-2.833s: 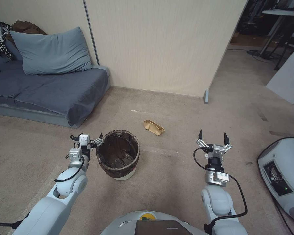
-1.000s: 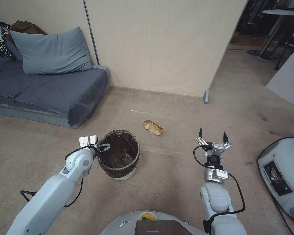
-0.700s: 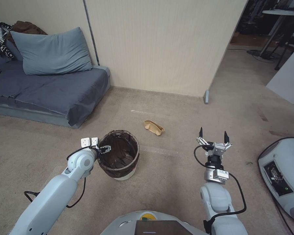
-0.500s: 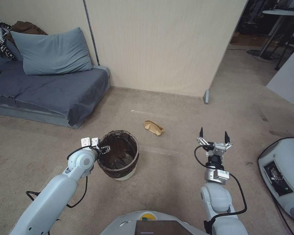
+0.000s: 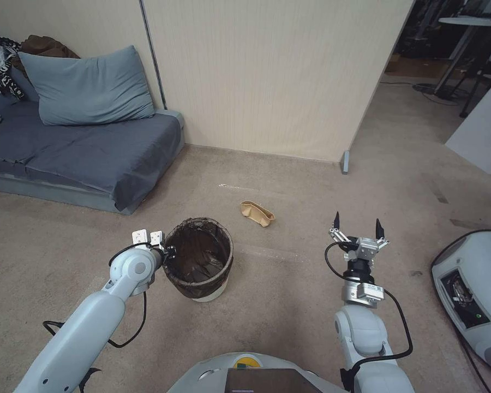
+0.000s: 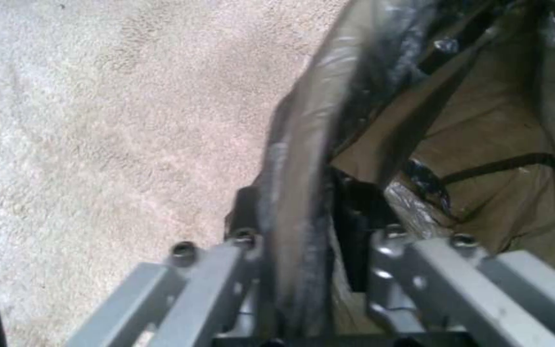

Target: Pick up the trash bin, then pick up the garbage from the floor and place it into the trash bin.

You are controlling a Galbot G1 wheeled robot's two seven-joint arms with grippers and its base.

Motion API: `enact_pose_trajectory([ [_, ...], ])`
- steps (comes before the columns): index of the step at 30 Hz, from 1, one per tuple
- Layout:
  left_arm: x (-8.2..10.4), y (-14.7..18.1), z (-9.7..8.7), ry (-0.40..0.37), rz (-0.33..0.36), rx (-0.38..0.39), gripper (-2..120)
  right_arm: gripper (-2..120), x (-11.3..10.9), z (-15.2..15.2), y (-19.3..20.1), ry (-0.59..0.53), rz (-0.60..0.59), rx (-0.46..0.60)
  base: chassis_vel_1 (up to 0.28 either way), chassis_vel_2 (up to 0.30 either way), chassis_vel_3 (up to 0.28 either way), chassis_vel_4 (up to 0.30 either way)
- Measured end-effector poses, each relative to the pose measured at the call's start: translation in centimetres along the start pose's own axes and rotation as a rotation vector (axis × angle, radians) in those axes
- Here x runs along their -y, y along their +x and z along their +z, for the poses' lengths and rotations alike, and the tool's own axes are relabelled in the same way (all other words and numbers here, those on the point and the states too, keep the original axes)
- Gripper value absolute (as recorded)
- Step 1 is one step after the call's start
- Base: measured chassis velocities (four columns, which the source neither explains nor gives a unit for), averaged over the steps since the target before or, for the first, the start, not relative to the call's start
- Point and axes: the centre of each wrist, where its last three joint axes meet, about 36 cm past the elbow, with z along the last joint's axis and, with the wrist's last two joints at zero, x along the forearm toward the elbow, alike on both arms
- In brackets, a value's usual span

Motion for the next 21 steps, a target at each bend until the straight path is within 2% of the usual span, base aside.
enact_pose_trajectory([
  [2,0.04,-0.07,0.04,0.003,0.001,-0.002,3,100,0.0,-0.02,-0.01,0.0,0.001,-0.002,0.0,0.0,0.0,0.0],
  [4,0.04,-0.09,0.06,0.005,0.001,-0.003,0,100,-0.01,-0.05,-0.02,-0.001,0.002,-0.002,0.0,0.0,0.0,0.0],
  [16,0.01,-0.54,0.33,0.006,0.0,-0.007,0,100,-0.13,-0.28,-0.18,-0.01,0.015,-0.014,0.0,0.0,0.0,0.0],
  [21,0.45,-0.51,0.93,-0.02,-0.004,0.033,0,100,-0.16,-0.28,-0.22,-0.01,0.021,-0.017,0.0,0.0,0.0,0.0],
])
